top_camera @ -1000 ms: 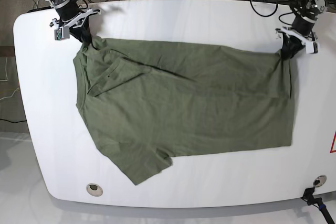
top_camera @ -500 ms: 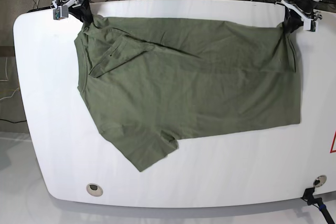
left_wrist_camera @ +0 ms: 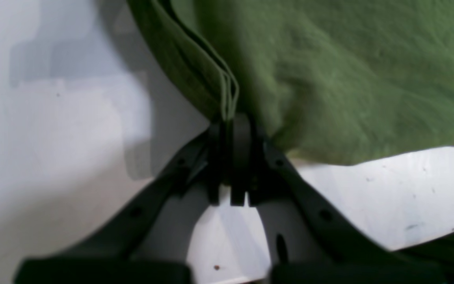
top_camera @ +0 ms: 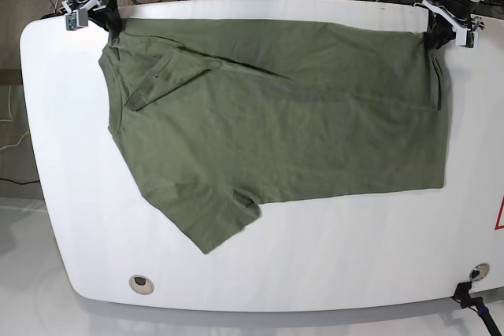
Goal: Fold the T-shirt properly
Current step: 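Drag the shirt further toward the arms' mounting edge with both grippers, then open both grippers and release the shirt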
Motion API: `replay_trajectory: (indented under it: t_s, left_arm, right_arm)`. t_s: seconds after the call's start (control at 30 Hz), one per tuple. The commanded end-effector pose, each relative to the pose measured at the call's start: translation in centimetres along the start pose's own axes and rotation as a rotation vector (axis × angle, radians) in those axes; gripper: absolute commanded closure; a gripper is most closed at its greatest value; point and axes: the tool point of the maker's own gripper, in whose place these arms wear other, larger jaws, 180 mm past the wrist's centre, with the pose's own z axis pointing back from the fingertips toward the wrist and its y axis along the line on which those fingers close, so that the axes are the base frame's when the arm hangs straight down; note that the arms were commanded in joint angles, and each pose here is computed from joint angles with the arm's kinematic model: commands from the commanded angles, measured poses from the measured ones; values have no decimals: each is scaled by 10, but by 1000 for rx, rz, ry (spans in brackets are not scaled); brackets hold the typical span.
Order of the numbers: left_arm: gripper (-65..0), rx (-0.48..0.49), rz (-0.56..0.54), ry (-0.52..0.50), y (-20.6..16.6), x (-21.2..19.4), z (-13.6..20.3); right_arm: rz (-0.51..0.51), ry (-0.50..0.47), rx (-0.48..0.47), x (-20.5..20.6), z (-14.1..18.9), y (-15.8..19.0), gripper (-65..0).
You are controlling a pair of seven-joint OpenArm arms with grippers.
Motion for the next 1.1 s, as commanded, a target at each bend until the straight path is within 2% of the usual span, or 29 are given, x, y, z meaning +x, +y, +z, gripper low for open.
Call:
replay_trajectory:
  t_s: [0.0, 0.27, 0.57, 0.6, 0.63, 0.7, 0.73, 0.8, 0.93, 1.07]
  left_arm:
    - [0, 23, -61, 234, 5, -49, 9]
    - [0, 21, -64, 261, 3, -59, 19]
    - [0, 20, -59, 260, 2, -59, 20]
    - [-20, 20, -59, 260, 2, -59, 20]
    - [-125, 22, -63, 252, 2, -56, 20]
    - [-303, 24, -82, 214, 3, -41, 14]
    - [-373, 22, -93, 204, 2, -36, 14]
    - [-460, 19, -111, 186, 0, -27, 13]
    - [-475, 53, -141, 139, 9, -5, 17]
    - [-475, 88, -179, 86, 17, 19, 23]
  right_arm:
    - [32, 166, -69, -36, 10, -24, 0]
    - [35, 175, -75, -36, 11, -31, 0]
    - [13, 156, -68, -36, 8, -22, 0]
    - [17, 147, -64, -33, 8, -19, 0]
    - [25, 136, -61, -29, 7, -17, 0]
    - [34, 126, -58, -24, 7, -15, -45]
    - [34, 126, -58, -24, 7, -15, -63]
    - [36, 124, -57, -23, 7, -15, -97]
    - [65, 111, -51, -15, 11, -11, -152]
    - [83, 53, -78, 7, 18, -15, -163]
